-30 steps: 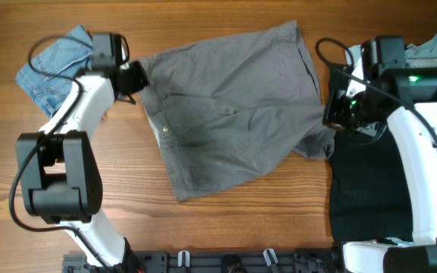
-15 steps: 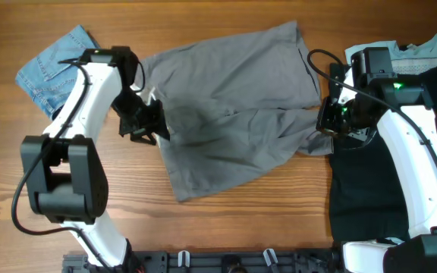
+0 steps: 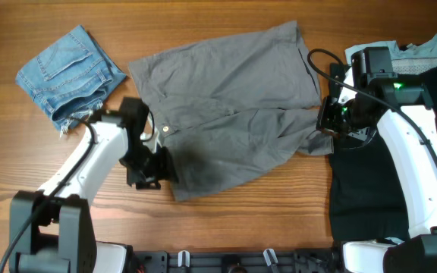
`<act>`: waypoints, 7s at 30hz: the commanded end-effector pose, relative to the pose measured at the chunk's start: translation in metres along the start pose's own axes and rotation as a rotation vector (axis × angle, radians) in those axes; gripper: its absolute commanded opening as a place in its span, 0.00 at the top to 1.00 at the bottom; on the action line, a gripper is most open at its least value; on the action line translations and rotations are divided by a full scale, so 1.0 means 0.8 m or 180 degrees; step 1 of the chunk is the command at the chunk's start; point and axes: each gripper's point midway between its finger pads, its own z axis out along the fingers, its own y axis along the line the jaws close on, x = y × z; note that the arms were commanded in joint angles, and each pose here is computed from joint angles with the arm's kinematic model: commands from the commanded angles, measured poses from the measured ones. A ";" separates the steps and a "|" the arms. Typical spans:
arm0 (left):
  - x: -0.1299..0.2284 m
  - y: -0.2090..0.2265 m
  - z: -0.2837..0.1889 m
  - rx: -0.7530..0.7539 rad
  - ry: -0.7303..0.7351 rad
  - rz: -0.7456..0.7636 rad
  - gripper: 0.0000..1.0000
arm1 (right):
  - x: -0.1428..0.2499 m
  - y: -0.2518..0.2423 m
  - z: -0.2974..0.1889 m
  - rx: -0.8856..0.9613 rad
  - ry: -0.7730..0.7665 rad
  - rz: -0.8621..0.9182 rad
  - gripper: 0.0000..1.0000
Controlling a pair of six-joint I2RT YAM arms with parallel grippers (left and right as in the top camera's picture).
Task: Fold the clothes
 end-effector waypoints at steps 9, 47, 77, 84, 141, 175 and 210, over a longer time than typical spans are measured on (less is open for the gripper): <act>0.006 0.018 0.076 0.0244 -0.0123 -0.0561 0.43 | -0.002 0.004 0.003 -0.0035 -0.0016 -0.0013 0.95; 0.001 0.084 -0.092 0.0226 -0.1180 -0.1265 0.96 | 0.050 -0.050 0.035 0.0454 0.0450 0.0245 0.21; -0.022 0.077 -0.120 0.0287 -0.1479 -0.1229 0.96 | -0.086 0.011 0.134 -0.0537 -0.0507 0.0028 0.62; -0.022 0.078 -0.120 0.0283 -0.1479 -0.1219 0.96 | 0.020 -0.063 0.144 0.0351 0.0351 0.0378 0.12; -0.059 0.082 -0.142 0.0233 -0.1949 -0.1093 0.96 | -0.024 0.066 0.055 -0.1273 0.0286 -0.0001 0.94; -0.131 0.082 -0.143 -0.0176 -0.2332 -0.0590 0.43 | -0.051 -0.004 0.145 -0.0395 0.0260 -0.0374 0.90; -0.123 0.070 -0.054 0.0101 -0.1310 -0.0164 0.96 | 0.024 -0.032 0.167 -0.0484 0.0494 -0.0307 0.49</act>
